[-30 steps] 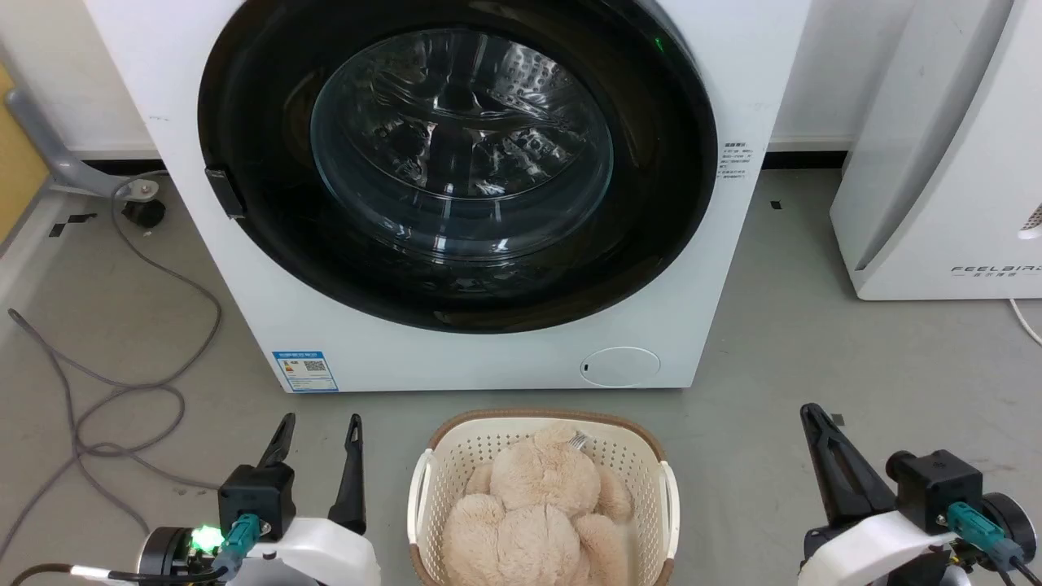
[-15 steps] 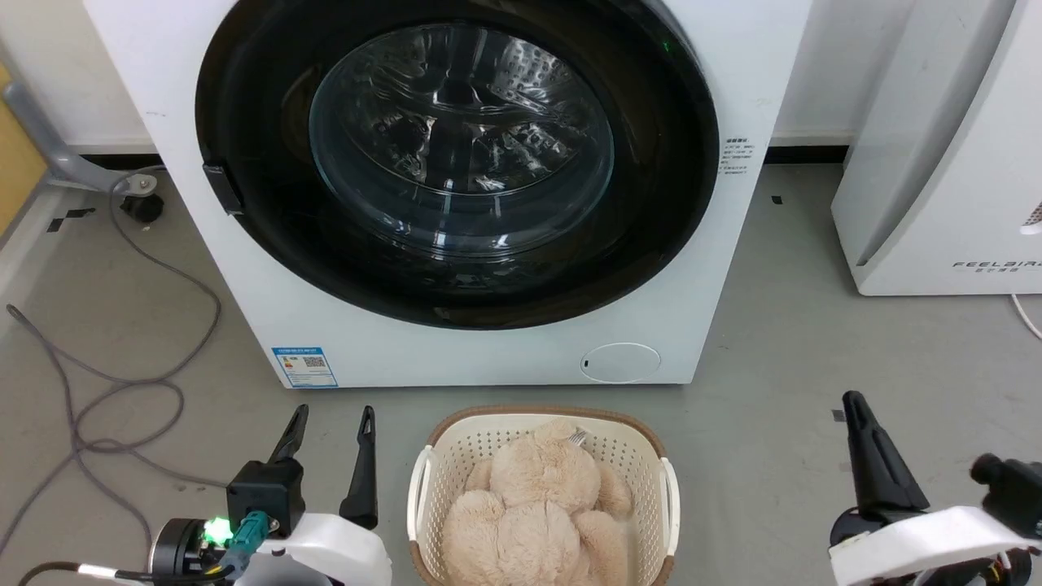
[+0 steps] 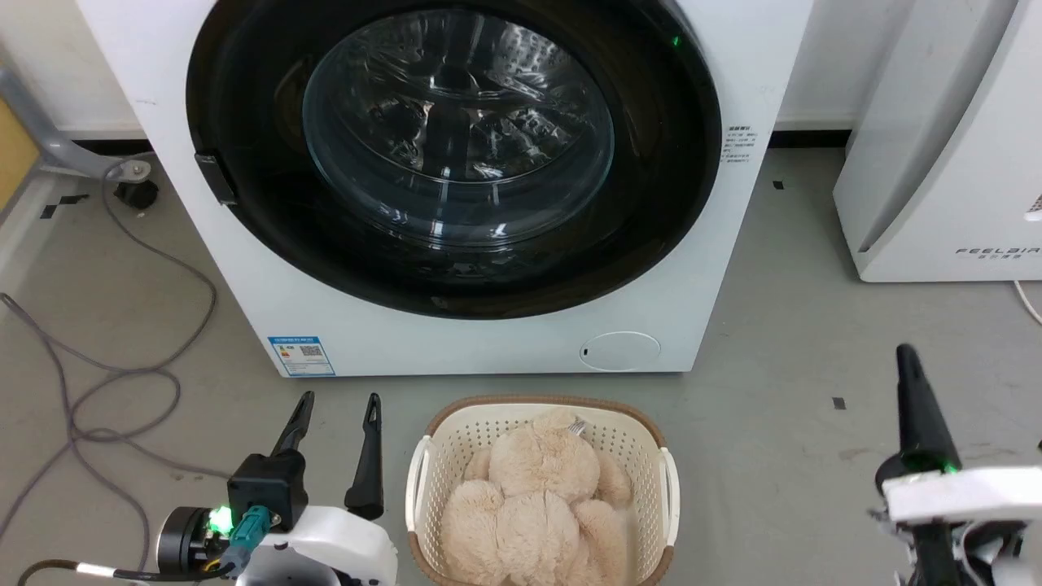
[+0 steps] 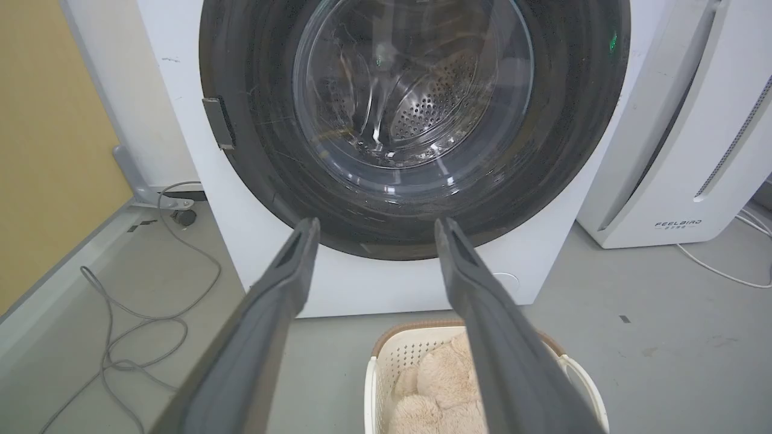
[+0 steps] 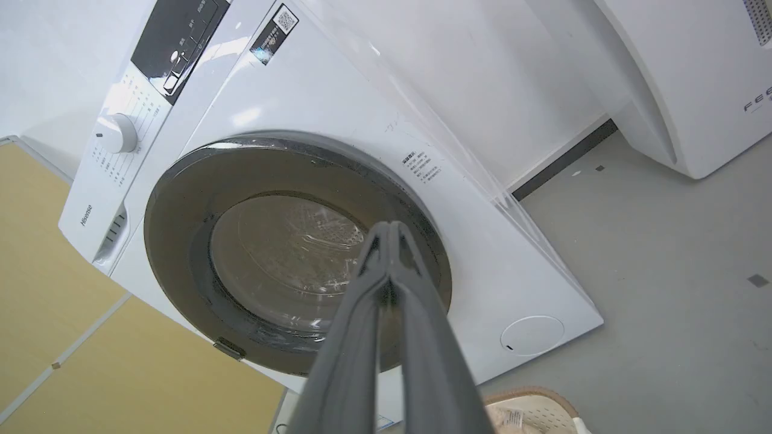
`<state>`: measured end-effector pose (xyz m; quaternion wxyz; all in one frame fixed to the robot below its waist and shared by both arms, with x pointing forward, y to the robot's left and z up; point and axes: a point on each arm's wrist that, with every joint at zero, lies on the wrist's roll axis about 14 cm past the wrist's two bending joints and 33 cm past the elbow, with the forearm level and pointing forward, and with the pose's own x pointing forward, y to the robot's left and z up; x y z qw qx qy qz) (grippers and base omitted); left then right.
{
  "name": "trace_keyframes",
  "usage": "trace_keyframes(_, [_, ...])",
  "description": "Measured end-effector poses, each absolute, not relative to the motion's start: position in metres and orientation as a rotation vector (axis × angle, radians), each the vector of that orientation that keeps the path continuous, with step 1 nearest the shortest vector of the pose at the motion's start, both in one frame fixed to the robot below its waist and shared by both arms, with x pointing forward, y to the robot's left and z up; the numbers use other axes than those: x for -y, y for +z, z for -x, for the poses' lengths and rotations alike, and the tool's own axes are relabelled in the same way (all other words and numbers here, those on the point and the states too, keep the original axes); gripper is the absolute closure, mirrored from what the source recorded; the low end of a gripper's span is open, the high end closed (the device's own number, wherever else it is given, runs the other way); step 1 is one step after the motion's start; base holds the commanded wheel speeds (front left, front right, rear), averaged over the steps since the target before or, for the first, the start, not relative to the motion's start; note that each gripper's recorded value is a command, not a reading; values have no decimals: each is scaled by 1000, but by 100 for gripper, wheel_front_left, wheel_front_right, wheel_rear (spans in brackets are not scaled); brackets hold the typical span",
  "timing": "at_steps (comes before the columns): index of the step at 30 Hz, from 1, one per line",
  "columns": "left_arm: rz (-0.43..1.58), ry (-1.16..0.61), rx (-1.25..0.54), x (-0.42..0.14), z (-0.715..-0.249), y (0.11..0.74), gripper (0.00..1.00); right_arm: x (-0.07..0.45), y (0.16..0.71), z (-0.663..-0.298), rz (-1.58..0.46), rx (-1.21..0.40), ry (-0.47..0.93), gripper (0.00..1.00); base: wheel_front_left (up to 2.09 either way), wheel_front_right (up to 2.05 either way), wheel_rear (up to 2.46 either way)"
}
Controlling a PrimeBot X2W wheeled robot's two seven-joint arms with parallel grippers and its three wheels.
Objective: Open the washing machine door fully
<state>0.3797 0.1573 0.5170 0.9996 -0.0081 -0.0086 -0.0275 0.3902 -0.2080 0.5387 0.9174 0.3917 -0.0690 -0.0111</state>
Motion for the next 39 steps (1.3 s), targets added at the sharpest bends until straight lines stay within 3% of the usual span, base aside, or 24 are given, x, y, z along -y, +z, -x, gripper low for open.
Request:
trace_keyframes(14, [29,-76,43,-150,-395,519,0,241,565,-446,-1043,251,-71,100,0,0,0])
trace_keyframes(26, [34,-95,72,-146,-412,522,0,251,611,-510,-1167,316,-6,100,0,0,0])
trace_keyframes(32, [36,-102,82,-144,-419,521,0,243,621,-541,-1209,258,49,100,0,0,0])
trace_keyframes(39, [38,-107,87,-143,-427,518,0,216,618,-575,-1217,72,139,100,0,0,0])
